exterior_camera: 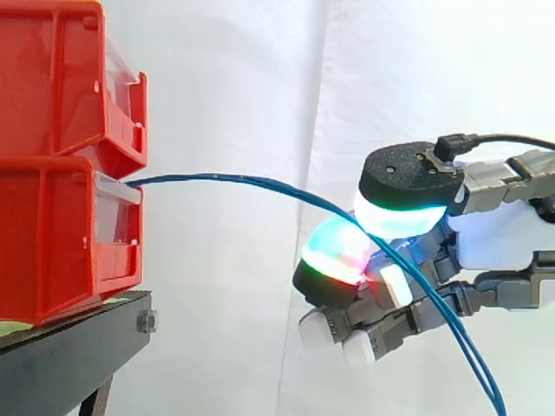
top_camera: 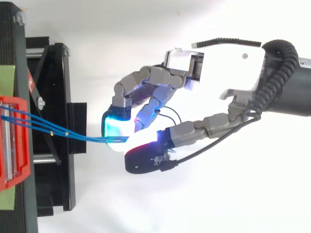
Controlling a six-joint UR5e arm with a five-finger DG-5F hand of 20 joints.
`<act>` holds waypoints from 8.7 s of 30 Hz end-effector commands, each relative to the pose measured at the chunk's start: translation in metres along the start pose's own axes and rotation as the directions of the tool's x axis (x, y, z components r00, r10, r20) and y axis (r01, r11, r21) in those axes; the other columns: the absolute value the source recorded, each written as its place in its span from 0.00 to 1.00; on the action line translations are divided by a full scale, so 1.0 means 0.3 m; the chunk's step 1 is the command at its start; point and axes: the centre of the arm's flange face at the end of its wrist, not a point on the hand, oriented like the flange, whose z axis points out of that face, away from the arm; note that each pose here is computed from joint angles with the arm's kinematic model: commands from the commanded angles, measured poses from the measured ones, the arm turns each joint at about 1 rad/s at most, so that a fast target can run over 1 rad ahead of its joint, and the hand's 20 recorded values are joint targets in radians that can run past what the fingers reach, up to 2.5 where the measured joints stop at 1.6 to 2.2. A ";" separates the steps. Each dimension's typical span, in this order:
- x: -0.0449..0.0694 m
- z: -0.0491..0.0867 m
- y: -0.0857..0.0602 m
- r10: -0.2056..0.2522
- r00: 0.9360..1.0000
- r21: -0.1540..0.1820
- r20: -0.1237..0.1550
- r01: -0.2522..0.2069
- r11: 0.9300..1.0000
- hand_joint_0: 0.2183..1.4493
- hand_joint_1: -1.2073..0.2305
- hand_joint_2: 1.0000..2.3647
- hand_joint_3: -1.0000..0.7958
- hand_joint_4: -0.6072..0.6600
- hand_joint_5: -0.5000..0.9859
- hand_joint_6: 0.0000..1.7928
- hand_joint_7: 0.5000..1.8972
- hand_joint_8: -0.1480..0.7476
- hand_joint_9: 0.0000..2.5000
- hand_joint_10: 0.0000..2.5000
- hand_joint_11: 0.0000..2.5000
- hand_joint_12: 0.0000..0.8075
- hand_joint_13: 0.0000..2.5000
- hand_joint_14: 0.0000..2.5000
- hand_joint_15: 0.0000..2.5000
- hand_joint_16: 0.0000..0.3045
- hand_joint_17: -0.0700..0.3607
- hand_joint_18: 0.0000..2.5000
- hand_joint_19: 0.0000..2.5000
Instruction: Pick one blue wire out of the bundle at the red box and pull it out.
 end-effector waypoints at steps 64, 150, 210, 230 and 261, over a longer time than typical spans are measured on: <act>-0.004 0.003 0.003 -0.005 1.000 -0.009 0.004 0.005 1.000 0.29 0.27 0.01 0.38 0.71 0.24 0.46 0.24 0.49 0.46 0.01 0.41 0.47 0.22 0.01 0.15 0.19 0.47 0.16 0.19; -0.040 0.016 0.009 -0.014 1.000 -0.038 0.028 0.015 0.999 0.32 0.21 0.01 0.44 0.65 0.25 0.44 0.26 0.46 0.46 0.01 0.43 0.46 0.23 0.01 0.16 0.19 0.46 0.18 0.22; -0.040 0.018 0.012 -0.015 0.999 -0.042 0.029 0.016 0.999 0.31 0.37 0.01 0.42 0.63 0.30 0.30 0.58 0.45 0.47 0.01 0.36 0.45 0.24 0.01 0.17 0.18 0.45 0.18 0.24; -0.042 0.019 0.012 -0.014 0.999 -0.043 0.034 0.015 0.999 0.26 0.37 0.01 0.33 0.70 0.30 0.29 0.57 0.44 0.44 0.01 0.34 0.47 0.22 0.01 0.17 0.20 0.47 0.17 0.24; -0.092 0.008 0.053 -0.043 0.997 -0.045 0.063 0.046 0.998 0.29 0.26 0.01 0.51 0.70 0.27 0.43 0.32 0.51 0.52 0.01 0.49 0.52 0.26 0.01 0.18 0.21 0.50 0.22 0.23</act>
